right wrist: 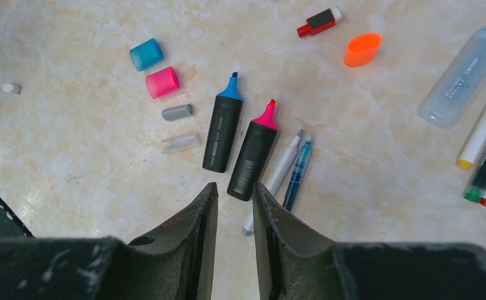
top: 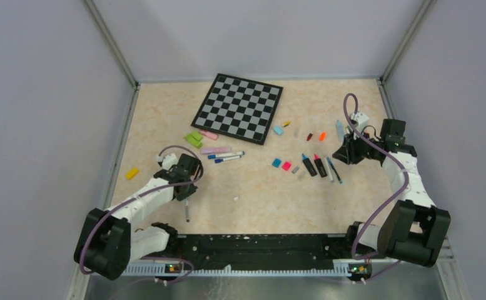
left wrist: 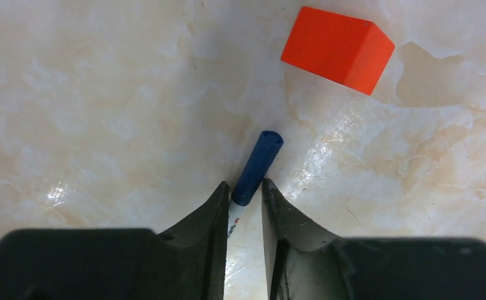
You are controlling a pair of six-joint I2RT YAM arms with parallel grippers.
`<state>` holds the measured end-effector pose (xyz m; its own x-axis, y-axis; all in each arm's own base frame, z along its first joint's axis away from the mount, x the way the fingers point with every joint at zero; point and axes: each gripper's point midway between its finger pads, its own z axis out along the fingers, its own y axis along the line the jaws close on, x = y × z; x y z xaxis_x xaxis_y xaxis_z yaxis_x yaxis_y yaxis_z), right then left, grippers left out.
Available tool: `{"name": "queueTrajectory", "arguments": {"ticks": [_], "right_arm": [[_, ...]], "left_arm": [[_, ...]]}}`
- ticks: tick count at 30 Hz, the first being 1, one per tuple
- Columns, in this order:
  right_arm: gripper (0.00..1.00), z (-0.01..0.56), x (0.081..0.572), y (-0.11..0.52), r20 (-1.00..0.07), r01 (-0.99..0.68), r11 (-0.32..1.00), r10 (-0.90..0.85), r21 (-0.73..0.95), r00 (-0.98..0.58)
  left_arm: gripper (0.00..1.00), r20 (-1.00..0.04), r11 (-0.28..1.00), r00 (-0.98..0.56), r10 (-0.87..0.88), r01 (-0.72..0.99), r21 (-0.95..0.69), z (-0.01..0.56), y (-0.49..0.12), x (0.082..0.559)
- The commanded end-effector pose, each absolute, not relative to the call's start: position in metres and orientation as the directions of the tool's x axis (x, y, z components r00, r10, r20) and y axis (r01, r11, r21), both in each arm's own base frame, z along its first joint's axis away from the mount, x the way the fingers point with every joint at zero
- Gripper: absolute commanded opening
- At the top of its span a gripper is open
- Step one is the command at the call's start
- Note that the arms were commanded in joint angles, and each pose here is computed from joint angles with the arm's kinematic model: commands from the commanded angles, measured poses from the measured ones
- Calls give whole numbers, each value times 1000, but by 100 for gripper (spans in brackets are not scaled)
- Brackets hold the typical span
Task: Open the pen caps
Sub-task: Pick up the pen from the center of the board.
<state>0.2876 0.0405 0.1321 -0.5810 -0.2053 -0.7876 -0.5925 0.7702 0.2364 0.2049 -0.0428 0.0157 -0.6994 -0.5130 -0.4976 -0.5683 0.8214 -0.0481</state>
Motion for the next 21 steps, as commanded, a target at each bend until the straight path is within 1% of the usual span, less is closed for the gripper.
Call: {"name": "queueTrajectory", "arguments": {"ticks": [1, 6, 11, 14, 15, 16, 18, 21], "right_arm": [[26, 148, 292, 38, -824, -615, 767, -220, 185, -522], [26, 147, 292, 37, -821, -611, 770, -221, 184, -526], [26, 145, 292, 36, -818, -609, 771, -222, 185, -530], [26, 144, 293, 36, -817, -608, 772, -223, 184, -531], [26, 145, 292, 36, -818, -608, 772, -224, 183, -531], [26, 144, 293, 36, -817, -608, 772, -223, 184, -531], [27, 144, 293, 36, -816, -607, 773, -224, 184, -532], [26, 144, 293, 36, -817, -607, 773, -223, 184, -532]], "left_arm": [[26, -385, 829, -746, -543, -550, -102, -2, -61, 185], [18, -344, 846, -774, -531, -508, -162, -1, -77, 189], [18, -311, 857, -800, -514, -464, -221, -2, -92, 192], [22, -299, 857, -805, -512, -458, -235, -4, -95, 189], [25, -294, 856, -806, -513, -459, -236, -5, -95, 188], [31, -285, 857, -810, -512, -459, -236, -6, -95, 185], [38, -264, 856, -817, -513, -463, -229, -8, -95, 177], [40, -238, 851, -820, -521, -477, -220, -10, -93, 165]]}}
